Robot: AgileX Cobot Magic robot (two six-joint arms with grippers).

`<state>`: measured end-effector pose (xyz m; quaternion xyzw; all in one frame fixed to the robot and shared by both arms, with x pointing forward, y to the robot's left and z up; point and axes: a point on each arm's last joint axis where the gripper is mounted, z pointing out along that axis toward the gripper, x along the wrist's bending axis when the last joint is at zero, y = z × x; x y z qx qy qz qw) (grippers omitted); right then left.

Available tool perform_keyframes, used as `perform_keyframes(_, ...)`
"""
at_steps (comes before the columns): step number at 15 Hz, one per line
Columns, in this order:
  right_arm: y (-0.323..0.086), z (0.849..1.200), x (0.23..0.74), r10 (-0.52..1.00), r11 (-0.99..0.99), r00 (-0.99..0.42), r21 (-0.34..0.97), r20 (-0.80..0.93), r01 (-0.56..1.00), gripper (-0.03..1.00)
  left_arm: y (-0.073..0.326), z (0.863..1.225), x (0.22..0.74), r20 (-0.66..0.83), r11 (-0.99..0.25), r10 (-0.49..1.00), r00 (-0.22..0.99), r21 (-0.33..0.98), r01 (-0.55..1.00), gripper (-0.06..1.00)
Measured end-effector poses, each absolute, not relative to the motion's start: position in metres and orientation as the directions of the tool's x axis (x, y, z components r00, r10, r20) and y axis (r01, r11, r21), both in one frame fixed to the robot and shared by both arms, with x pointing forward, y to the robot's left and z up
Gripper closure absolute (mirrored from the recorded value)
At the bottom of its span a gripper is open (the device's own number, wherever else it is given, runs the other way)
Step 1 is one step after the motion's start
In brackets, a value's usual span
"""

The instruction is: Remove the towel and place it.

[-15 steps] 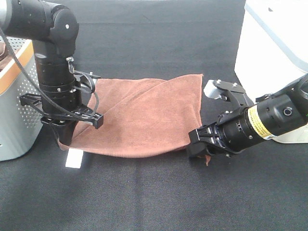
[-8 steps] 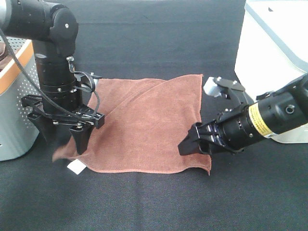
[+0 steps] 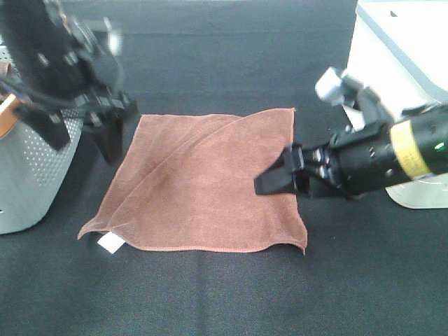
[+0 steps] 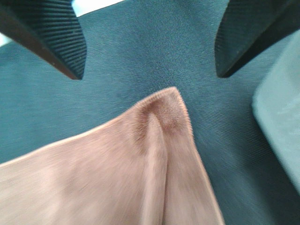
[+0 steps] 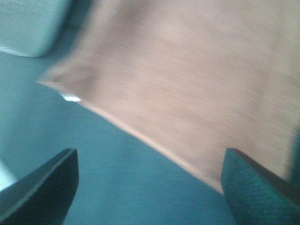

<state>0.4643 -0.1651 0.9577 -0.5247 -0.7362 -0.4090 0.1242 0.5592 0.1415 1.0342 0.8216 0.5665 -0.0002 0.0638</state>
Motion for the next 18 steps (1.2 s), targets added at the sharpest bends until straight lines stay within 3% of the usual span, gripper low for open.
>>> perform_keyframes(2,-0.159,0.988,0.443,0.481,0.225,-0.605,0.578,0.635,0.785,0.18,0.151,1.082,0.539,-0.081,-0.341,0.926,0.368,0.239,0.909,0.22)
perform_keyframes(5,-0.154,1.008,0.421,0.268,0.286,-0.649,0.585,0.712,0.759,0.18,0.166,1.133,0.509,-0.090,-0.320,0.920,0.381,0.388,0.864,0.22)
perform_keyframes(8,-0.153,1.010,0.417,0.230,0.297,-0.638,0.571,0.735,0.765,0.18,0.176,1.159,0.489,-0.089,-0.305,0.918,0.387,0.467,0.830,0.22)
perform_keyframes(10,-0.152,1.018,0.424,0.234,0.290,-0.692,0.630,0.683,0.720,0.18,0.187,1.184,0.466,-0.089,-0.286,0.915,0.394,0.546,0.788,0.22)
perform_keyframes(12,-0.152,1.051,0.444,0.307,0.251,-0.834,0.806,0.459,0.536,0.18,0.195,1.198,0.451,-0.091,-0.272,0.912,0.399,0.593,0.758,0.22)
perform_keyframes(14,-0.158,1.082,0.461,0.460,0.224,-0.862,0.912,0.212,0.344,0.18,0.198,1.202,0.444,-0.092,-0.267,0.912,0.401,0.608,0.748,0.22)
perform_keyframes(15,-0.166,1.097,0.469,0.561,0.222,-0.823,0.942,0.087,0.251,0.18,0.199,1.205,0.441,-0.092,-0.264,0.911,0.402,0.617,0.741,0.22)
perform_keyframes(16,-0.166,1.097,0.469,0.561,0.222,-0.823,0.942,0.087,0.251,0.18,0.199,1.205,0.441,-0.092,-0.264,0.911,0.402,0.617,0.741,0.22)
perform_keyframes(18,-0.191,1.121,0.477,0.775,0.243,-0.621,0.963,-0.119,0.119,0.18,0.202,1.206,0.435,-0.091,-0.262,0.911,0.402,0.624,0.736,0.22)
